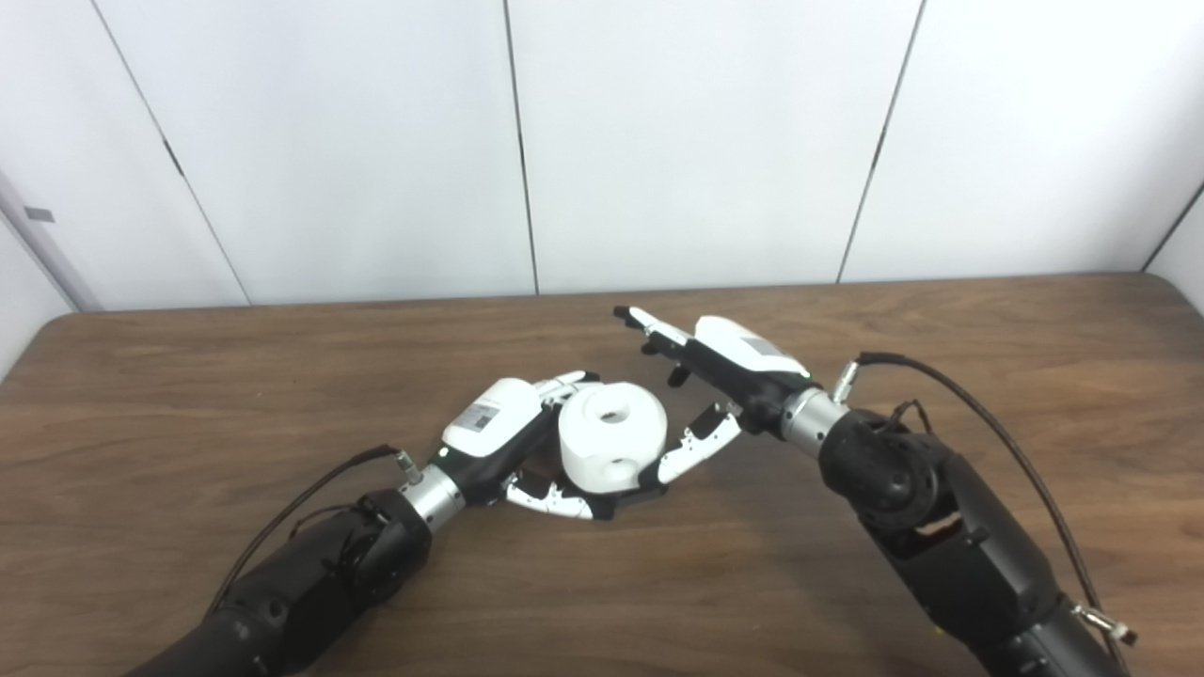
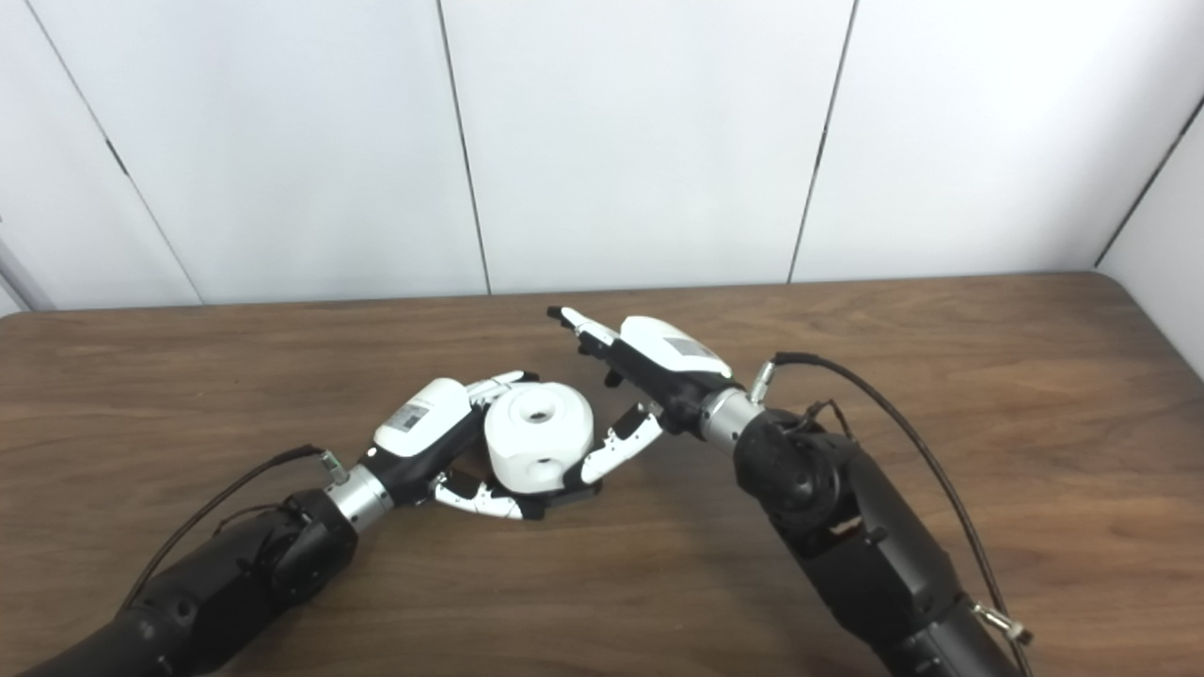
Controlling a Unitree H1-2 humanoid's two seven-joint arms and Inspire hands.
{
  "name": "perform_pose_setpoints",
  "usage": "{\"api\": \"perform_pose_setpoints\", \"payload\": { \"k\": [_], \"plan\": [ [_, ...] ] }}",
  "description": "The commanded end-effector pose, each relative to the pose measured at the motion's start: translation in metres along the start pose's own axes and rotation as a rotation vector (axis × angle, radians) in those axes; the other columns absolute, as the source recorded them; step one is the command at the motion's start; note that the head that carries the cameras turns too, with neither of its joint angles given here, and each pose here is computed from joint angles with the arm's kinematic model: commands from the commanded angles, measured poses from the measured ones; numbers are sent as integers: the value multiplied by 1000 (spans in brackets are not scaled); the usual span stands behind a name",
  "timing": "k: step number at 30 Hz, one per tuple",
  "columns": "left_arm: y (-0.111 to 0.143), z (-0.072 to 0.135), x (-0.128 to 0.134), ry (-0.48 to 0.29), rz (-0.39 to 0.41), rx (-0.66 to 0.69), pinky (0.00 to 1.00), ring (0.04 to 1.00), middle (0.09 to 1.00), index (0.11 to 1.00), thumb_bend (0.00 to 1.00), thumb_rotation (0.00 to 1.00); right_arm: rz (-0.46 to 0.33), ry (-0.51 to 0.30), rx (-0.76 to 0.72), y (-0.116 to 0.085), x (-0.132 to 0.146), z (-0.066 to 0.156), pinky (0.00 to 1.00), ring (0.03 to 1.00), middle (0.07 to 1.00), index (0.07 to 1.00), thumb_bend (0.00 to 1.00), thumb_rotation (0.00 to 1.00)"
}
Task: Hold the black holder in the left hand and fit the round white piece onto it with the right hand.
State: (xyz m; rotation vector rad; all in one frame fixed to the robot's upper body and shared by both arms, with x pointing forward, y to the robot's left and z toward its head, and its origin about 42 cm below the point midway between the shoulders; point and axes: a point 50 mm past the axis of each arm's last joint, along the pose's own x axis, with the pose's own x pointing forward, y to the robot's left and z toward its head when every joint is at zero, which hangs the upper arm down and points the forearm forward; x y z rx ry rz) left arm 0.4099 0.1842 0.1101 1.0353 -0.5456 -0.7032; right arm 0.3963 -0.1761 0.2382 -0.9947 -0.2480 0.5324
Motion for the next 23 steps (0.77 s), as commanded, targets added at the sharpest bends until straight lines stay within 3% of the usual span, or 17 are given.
{"api": "perform_pose_setpoints", "payload": {
  "k": [1, 6, 9, 13, 15, 18, 20, 23],
  "plan": [
    [-82, 15, -28, 5, -379, 34, 843, 924, 867, 477, 526, 63, -91, -62, -42, -32, -2, 13, 668, 866, 975, 1000, 1000, 305],
    [-82, 15, -28, 5, -386, 33, 848, 929, 871, 477, 526, 64, -35, -37, -61, -40, -8, 8, 694, 891, 993, 1000, 1000, 311],
    [-80, 15, -30, 9, -390, 36, 857, 933, 874, 478, 525, 65, 88, 37, -94, -59, -27, -6, 761, 978, 1000, 1000, 1000, 241],
    [-78, 12, -34, 18, -396, 35, 855, 928, 868, 478, 525, 64, 173, 170, -98, -95, -62, -40, 767, 969, 1000, 1000, 1000, 125],
    [-77, 10, -36, 20, -396, 42, 850, 927, 867, 478, 525, 64, 113, 188, -76, -112, -80, -58, 805, 964, 993, 1000, 959, 58],
    [-77, 7, -38, 26, -392, 45, 849, 932, 869, 478, 526, 64, -105, 180, -3, -129, -103, -73, 672, 828, 908, 905, 835, 26],
    [-76, 6, -38, 29, -393, 43, 847, 931, 870, 477, 526, 64, -243, 127, 89, -131, -110, -78, 590, 749, 853, 827, 763, 19],
    [-75, 5, -37, 31, -395, 45, 853, 934, 877, 478, 526, 64, -401, 40, 200, -118, -107, -77, 539, 705, 801, 762, 692, 3]
  ]
}}
